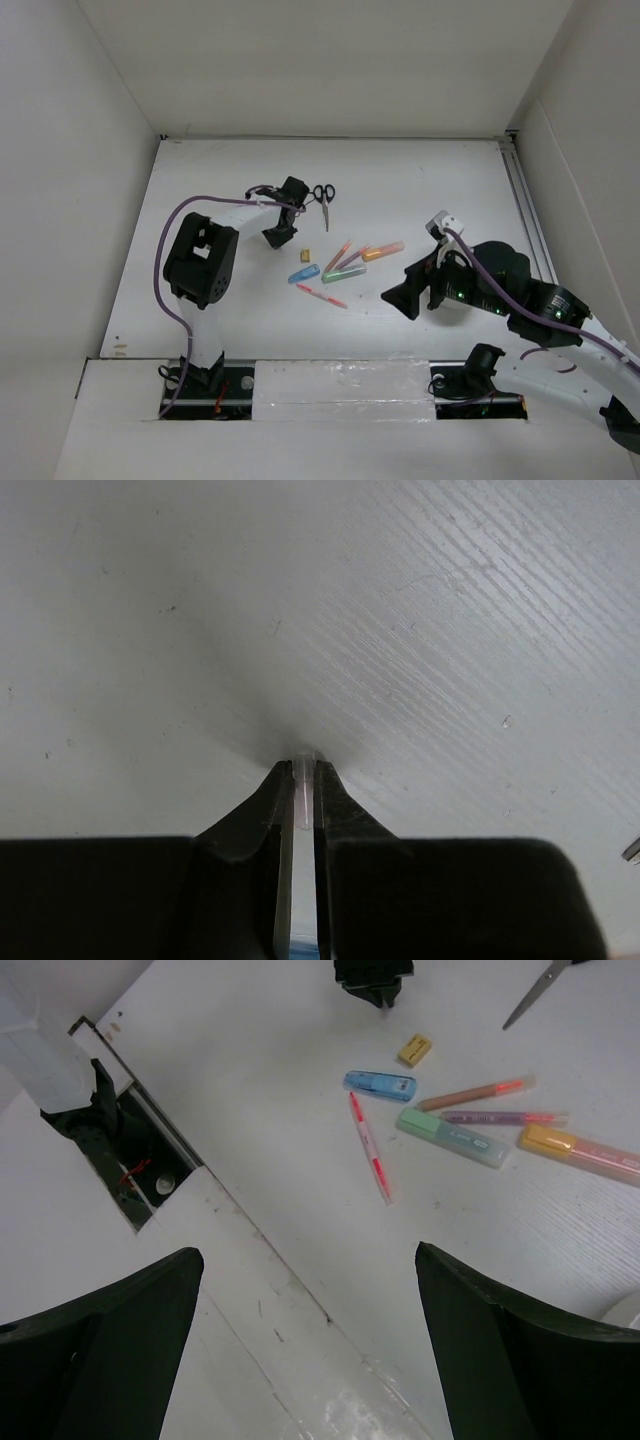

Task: Sort the stationery into containers
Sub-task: Pick up the pen cap from the center of the board, then pick up the pen from the center of the board.

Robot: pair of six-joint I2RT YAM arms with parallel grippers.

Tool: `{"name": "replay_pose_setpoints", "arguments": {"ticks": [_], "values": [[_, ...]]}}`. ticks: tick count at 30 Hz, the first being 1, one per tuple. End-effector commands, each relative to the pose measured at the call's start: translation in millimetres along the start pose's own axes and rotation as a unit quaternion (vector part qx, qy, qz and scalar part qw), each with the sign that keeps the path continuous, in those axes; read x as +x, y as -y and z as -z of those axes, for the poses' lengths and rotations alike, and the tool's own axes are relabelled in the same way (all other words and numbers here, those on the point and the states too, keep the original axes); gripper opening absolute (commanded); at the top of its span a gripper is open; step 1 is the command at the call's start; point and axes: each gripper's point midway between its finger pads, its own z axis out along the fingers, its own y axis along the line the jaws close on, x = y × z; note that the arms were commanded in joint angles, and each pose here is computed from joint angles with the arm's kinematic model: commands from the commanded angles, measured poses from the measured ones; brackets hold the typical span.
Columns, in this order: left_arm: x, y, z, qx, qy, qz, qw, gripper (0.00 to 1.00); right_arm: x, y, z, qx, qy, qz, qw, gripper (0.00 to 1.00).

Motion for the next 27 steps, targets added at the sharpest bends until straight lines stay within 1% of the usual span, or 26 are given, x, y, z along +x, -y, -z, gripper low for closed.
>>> {"name": "replay_pose_setpoints", "arguments": {"ticks": [1, 4, 5, 6, 7, 8, 9, 10, 11, 12, 13, 14, 16, 17, 18, 19, 20, 21, 23, 24, 25, 26, 27], "values": [[46.2, -19.5, -27.4, -0.024, -0.073, -0.034, 0.996, 0.00, -14.5, -13.2, -0.3, -0.032, 0.031, 0.010, 0.999, 0.93], [32.3, -7.4, -10.3, 0.024, -0.052, -0.035, 0.998, 0.00, -9.0, -11.8, -11.9, -0.030, 0.023, -0.002, 0.999, 0.93], [28.4, -6.5, -4.0, 0.036, -0.045, -0.037, 0.998, 0.00, -2.3, -12.2, -18.6, -0.033, 0.010, -0.008, 0.999, 0.93], [13.1, 2.3, 16.1, 0.071, -0.024, -0.033, 0.997, 0.00, 6.6, -11.7, -31.9, -0.032, -0.012, -0.019, 0.999, 0.93], [-4.9, 1.9, 34.8, 0.088, 0.009, -0.049, 0.995, 0.00, 13.4, -12.5, -48.9, -0.034, -0.030, -0.025, 0.999, 0.91], [-5.1, 1.8, 35.0, 0.089, 0.009, -0.049, 0.995, 0.00, 19.7, -10.2, -50.9, -0.032, -0.037, -0.025, 0.998, 0.91], [-12.3, 2.8, 47.0, 0.101, 0.019, -0.056, 0.993, 0.00, 23.3, -9.2, -58.6, -0.028, -0.047, -0.032, 0.998, 0.90], [-23.9, 1.7, 69.9, 0.121, 0.034, -0.059, 0.990, 0.00, 36.8, -4.0, -72.6, -0.018, -0.073, -0.034, 0.997, 0.90], [-32.7, 5.0, 86.5, 0.137, 0.052, -0.073, 0.987, 0.00, 35.3, -2.6, -80.0, -0.014, -0.070, -0.034, 0.997, 0.90], [-37.1, 2.0, 97.3, 0.146, 0.060, -0.077, 0.984, 0.00, 41.9, 0.0, -86.2, -0.010, -0.079, -0.034, 0.996, 0.90], [-47.7, -1.8, 121.3, 0.170, 0.079, -0.073, 0.980, 0.00, 48.1, 3.4, -95.1, -0.006, -0.092, -0.023, 0.995, 0.90], [-52.3, -5.7, 133.6, 0.180, 0.089, -0.075, 0.977, 0.00, 47.5, 3.8, -100.9, -0.007, -0.091, -0.019, 0.996, 0.90], [-64.0, -12.4, 157.2, 0.209, 0.109, -0.082, 0.968, 0.00, 59.3, -0.9, -109.2, -0.026, -0.115, -0.001, 0.993, 0.90], [-77.5, -25.0, 173.8, 0.222, 0.126, -0.068, 0.964, 0.00, 69.7, 2.9, -118.7, -0.027, -0.135, 0.015, 0.990, 0.90], [-79.6, -27.5, 182.9, 0.239, 0.127, -0.073, 0.960, 0.00, 68.9, 0.6, -124.1, -0.026, -0.135, 0.019, 0.990, 0.90], [-81.3, -33.4, 188.4, 0.244, 0.132, -0.089, 0.956, 0.00, 66.6, 2.5, -129.0, -0.020, -0.136, 0.026, 0.990, 0.90], [-84.5, -36.7, 194.4, 0.252, 0.138, -0.091, 0.954, 0.00, 75.4, 5.3, -138.4, -0.013, -0.154, 0.034, 0.987, 0.90], [-87.7, -43.9, 204.9, 0.261, 0.147, -0.090, 0.950, 0.00, 77.7, 6.6, -142.6, -0.011, -0.161, 0.039, 0.986, 0.90], [-88.3, -53.3, 212.4, 0.260, 0.156, -0.092, 0.949, 0.00, 82.9, 6.1, -153.1, -0.015, -0.169, 0.054, 0.984, 0.90], [-95.7, -65.7, 223.1, 0.263, 0.173, -0.090, 0.945, 0.00, 94.1, 10.1, -167.0, -0.009, -0.189, 0.070, 0.979, 0.90], [-90.8, -69.1, 217.8, 0.255, 0.165, -0.094, 0.948, 0.00, 95.3, 8.0, -167.1, -0.007, -0.189, 0.076, 0.979, 0.90], [-94.4, -73.0, 221.5, 0.257, 0.172, -0.087, 0.947, 0.00, 92.6, 9.7, -172.6, -0.003, -0.189, 0.084, 0.978, 0.90], [-100.1, -88.3, 221.4, 0.247, 0.179, -0.076, 0.949, 0.00, 105.3, 9.9, -180.2, -0.005, -0.209, 0.099, 0.973, 0.89]]}}
